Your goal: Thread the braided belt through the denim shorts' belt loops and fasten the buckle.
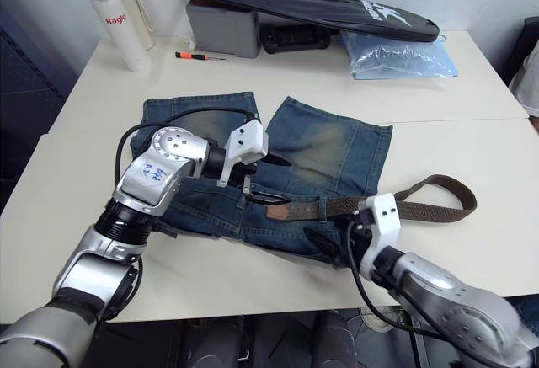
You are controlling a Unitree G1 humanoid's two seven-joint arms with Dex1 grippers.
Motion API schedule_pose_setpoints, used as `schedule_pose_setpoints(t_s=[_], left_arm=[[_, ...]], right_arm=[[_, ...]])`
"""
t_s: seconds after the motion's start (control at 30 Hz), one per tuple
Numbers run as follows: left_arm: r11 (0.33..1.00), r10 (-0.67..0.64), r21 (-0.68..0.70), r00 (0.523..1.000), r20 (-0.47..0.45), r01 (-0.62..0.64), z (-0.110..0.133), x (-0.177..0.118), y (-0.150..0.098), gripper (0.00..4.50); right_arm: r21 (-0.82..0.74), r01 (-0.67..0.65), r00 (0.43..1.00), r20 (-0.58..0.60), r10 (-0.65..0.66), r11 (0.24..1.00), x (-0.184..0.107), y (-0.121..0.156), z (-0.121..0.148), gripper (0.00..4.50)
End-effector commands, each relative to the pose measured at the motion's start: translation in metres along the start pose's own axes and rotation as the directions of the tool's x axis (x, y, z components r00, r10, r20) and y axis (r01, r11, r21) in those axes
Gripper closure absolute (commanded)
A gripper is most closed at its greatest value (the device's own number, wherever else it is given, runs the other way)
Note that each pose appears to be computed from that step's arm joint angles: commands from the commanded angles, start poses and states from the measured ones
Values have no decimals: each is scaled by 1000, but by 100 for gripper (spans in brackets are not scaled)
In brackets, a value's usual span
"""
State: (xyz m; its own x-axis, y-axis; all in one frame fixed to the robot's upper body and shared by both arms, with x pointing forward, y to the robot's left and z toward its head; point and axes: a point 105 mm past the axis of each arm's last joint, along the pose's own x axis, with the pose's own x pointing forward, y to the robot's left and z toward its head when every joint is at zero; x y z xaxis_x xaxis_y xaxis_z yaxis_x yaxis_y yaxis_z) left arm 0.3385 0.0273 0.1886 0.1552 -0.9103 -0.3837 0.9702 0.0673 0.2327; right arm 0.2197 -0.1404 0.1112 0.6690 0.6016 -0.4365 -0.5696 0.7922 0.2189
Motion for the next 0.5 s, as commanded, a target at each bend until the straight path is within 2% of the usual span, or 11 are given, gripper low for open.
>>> schedule_pose_setpoints(t_s=[0.03, 0.1, 0.13, 0.2, 0.3, 0.4, 0.5], left_arm=[[999, 31, 15, 999, 39, -31, 14, -7, 8, 0], [999, 29, 13, 999, 37, -30, 13, -11, 8, 0], [1000, 28, 12, 999, 34, -28, 12, -14, 8, 0], [999, 29, 14, 999, 25, -29, 9, -18, 8, 0], [999, 34, 16, 999, 15, -34, 7, -22, 7, 0], [999, 36, 23, 999, 11, -36, 5, -29, 6, 0], [999, 9, 37, 1000, 27, -10, 7, -35, 0, 0]], right_arm=[[-136, -32, 998, -58, 24, 990, -12, 5, 2, 3], [-226, -58, 998, -36, 51, 972, -17, 9, 15, 3], [-348, -64, 998, -17, 62, 935, -19, 11, 28, 3], [-550, -98, 995, -53, 83, 830, -21, 19, 43, 3], [-655, -157, 987, -95, 126, 739, -17, 28, 52, 3], [-727, -267, 964, -211, 164, 633, -7, 33, 41, 3], [-742, -318, 948, -266, 176, 590, 6, 32, 29, 3]])
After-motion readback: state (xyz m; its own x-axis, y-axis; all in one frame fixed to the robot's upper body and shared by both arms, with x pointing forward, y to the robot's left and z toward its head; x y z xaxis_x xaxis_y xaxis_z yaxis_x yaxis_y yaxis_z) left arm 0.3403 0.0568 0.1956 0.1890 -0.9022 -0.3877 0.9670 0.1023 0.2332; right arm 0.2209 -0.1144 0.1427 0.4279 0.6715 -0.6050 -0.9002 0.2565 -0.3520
